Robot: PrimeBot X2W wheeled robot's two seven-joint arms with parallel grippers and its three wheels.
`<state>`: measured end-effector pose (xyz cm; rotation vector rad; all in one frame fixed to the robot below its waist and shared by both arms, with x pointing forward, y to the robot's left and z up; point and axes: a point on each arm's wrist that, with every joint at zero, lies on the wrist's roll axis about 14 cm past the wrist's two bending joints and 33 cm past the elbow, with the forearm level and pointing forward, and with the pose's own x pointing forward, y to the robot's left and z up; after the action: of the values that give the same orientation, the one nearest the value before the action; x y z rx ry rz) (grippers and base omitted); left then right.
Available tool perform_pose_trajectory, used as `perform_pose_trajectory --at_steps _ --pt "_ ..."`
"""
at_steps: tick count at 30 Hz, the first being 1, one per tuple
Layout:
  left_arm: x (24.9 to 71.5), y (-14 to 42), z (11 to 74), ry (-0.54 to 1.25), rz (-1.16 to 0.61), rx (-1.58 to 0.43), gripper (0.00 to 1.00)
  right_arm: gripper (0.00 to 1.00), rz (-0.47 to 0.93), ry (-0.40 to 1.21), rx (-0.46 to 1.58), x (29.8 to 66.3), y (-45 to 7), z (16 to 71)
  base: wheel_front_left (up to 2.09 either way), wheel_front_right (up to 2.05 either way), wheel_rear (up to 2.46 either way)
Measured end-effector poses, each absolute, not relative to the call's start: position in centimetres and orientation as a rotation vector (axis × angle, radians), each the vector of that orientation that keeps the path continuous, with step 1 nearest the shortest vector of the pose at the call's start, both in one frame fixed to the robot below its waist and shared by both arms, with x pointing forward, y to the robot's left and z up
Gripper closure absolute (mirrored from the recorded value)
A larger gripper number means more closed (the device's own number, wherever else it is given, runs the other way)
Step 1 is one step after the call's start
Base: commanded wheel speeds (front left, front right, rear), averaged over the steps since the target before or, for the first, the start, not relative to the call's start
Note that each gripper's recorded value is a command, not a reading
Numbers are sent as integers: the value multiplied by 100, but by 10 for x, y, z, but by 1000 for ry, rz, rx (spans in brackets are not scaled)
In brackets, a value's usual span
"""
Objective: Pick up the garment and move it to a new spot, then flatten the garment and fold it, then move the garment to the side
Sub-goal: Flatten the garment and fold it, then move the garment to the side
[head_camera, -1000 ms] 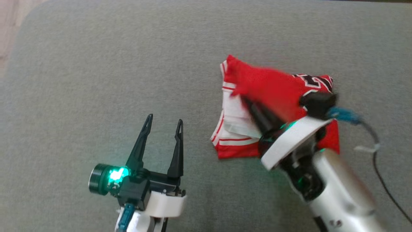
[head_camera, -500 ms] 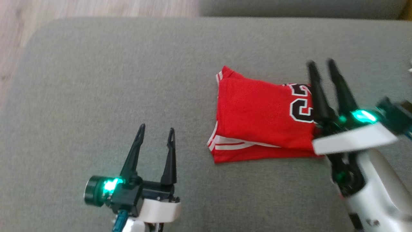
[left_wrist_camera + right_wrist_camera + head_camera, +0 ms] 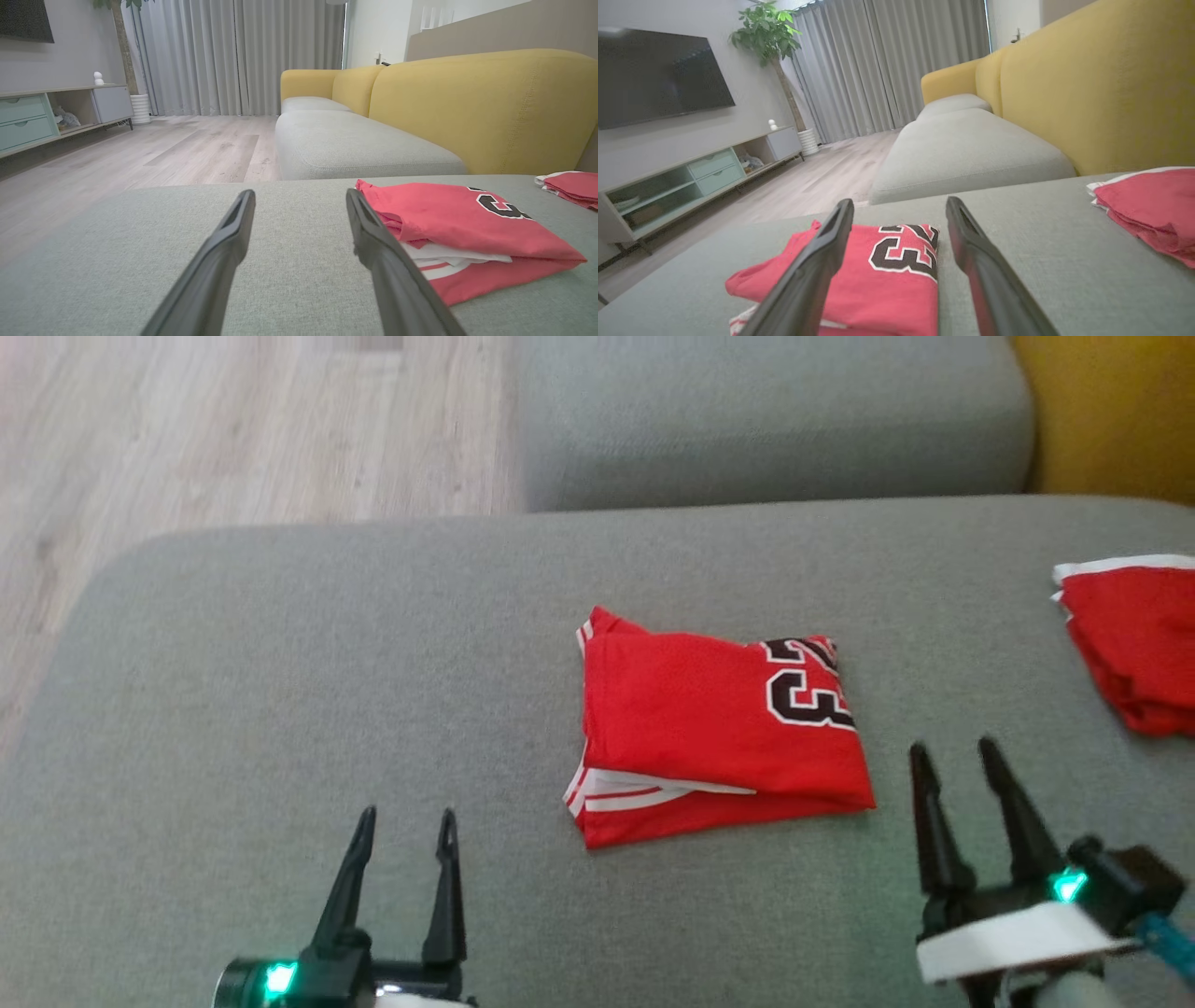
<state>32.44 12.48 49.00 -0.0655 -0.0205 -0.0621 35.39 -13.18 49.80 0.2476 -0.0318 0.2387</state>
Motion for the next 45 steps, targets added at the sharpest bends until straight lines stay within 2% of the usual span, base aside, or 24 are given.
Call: perform_pose_trajectory --at_steps 14,45 --pt "320 135 488 -18 -38 -57 0 0 236 -3 137 342 -134 486 0 0 0" --pt "312 143 476 20 -5 -56 0 0 260 17 101 340 -128 480 0 0 0"
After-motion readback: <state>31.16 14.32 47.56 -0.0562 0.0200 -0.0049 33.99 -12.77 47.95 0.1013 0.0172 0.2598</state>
